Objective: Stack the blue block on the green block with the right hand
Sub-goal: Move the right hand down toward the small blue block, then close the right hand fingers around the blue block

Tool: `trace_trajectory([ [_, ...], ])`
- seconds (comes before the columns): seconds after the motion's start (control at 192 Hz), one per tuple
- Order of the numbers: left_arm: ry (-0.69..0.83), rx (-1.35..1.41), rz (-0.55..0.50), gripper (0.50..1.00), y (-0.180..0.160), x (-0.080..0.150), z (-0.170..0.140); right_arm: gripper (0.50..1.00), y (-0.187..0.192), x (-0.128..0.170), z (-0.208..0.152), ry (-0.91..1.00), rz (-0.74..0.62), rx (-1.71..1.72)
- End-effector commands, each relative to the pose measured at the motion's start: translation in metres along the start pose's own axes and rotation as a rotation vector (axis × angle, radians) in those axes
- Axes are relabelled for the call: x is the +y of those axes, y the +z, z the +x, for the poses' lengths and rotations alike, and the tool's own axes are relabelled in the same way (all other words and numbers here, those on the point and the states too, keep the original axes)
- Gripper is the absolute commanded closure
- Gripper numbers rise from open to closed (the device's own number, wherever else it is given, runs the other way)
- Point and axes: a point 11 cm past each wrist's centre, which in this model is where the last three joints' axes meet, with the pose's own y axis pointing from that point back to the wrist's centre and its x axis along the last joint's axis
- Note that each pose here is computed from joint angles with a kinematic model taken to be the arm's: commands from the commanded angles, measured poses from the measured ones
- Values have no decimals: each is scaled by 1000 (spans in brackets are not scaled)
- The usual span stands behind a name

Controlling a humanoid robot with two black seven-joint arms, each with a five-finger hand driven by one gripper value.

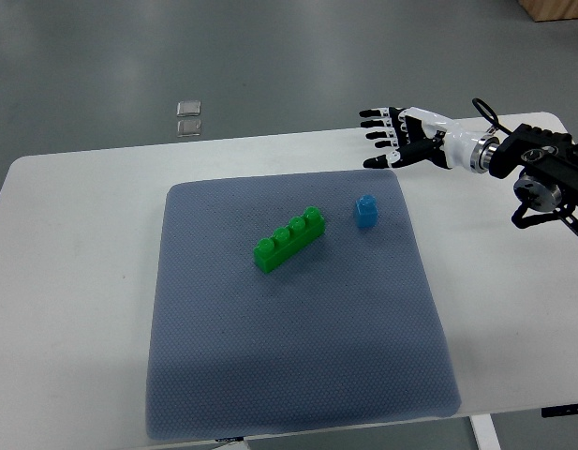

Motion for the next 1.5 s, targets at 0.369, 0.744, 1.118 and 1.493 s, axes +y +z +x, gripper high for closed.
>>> trace_trajectory([
  [0.369, 0, -1, 0, 500, 0, 0, 0, 581, 0, -1, -1, -60, -186, 688],
  [0.744, 0, -1, 0, 500, 0, 0, 0, 581, -8, -24, -45, -148, -141, 762],
  [1.118, 0, -1, 0, 500, 0, 0, 0, 595, 9, -19, -52, -152, -150, 816],
  [1.493, 0, -1, 0, 500, 0, 0, 0, 668, 18, -16, -52, -157, -166, 864],
])
